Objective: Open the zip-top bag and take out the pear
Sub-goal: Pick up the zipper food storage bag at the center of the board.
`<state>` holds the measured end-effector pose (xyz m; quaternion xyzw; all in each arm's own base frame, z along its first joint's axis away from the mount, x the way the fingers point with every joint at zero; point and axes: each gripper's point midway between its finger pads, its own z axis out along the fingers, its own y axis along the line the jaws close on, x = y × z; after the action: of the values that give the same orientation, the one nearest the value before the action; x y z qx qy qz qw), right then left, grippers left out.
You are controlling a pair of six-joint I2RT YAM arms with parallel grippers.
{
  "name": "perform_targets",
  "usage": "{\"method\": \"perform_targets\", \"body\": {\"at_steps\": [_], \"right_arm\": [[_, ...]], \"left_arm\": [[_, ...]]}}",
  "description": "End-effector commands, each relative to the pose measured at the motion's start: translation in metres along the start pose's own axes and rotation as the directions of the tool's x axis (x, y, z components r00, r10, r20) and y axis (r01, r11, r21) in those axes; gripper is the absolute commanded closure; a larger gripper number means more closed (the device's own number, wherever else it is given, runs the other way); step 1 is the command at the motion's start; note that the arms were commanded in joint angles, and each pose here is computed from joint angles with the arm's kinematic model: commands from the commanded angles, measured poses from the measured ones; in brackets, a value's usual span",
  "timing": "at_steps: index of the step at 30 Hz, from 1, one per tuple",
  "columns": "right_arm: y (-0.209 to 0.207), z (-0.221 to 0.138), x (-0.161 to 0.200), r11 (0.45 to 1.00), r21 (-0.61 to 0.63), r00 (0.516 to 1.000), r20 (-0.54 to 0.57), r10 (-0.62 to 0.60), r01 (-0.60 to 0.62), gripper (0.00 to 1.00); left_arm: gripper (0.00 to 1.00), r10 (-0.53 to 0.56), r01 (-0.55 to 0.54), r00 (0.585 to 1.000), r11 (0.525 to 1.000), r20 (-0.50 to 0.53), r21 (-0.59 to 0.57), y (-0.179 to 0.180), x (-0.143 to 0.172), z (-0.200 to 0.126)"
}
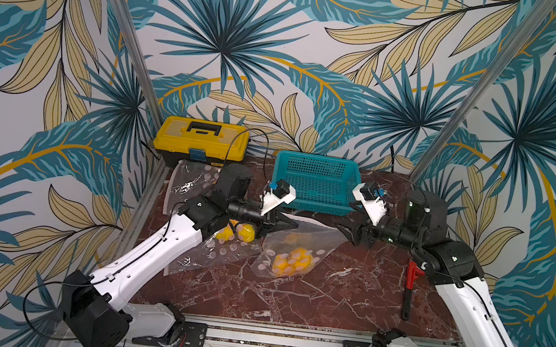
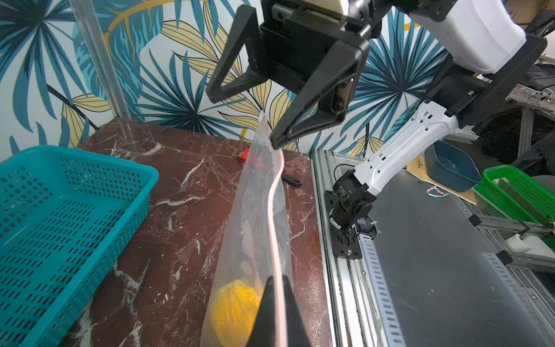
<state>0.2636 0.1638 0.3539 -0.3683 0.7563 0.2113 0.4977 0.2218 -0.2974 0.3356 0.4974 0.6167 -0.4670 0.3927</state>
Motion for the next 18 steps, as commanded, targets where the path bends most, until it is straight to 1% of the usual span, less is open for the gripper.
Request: {"method": "perform_targets", "body": {"at_steps": [1, 4, 7, 11, 15, 18], "right_arm": [[0.014, -0.006, -0.007, 0.989, -0.146, 0.994, 0.11, 0.021, -0.005, 0.22], [0.004, -0.003, 0.002, 0.986, -0.16, 0.988, 0.139, 0.073, -0.051, 0.22], [0.002, 0.0, 0.011, 0.97, -0.227, 0.979, 0.162, 0.126, -0.087, 0.22], [0.01, 0.0, 0.015, 0.949, -0.306, 0.969, 0.205, 0.138, -0.07, 0.23], [0.017, -0.003, 0.015, 0.94, -0.339, 0.966, 0.225, 0.126, -0.043, 0.25], [0.015, 0.001, 0.02, 0.941, -0.336, 0.965, 0.231, 0.125, -0.041, 0.27]], "left_arm": [[1.0, 0.025, -0.026, 0.999, 0.999, 0.024, 0.024, -0.007, 0.001, -0.012], [1.0, 0.023, -0.024, 0.999, 0.999, 0.032, 0.043, -0.011, 0.006, -0.018], [1.0, 0.017, -0.018, 0.999, 0.999, 0.033, 0.029, -0.008, 0.011, -0.022], [1.0, -0.012, 0.012, 0.999, 1.0, 0.032, -0.003, 0.001, 0.016, -0.028], [1.0, -0.031, 0.032, 0.999, 0.999, 0.038, -0.026, 0.008, 0.018, -0.035], [1.0, -0.033, 0.034, 0.998, 0.999, 0.044, -0.014, 0.008, 0.018, -0.037]]}}
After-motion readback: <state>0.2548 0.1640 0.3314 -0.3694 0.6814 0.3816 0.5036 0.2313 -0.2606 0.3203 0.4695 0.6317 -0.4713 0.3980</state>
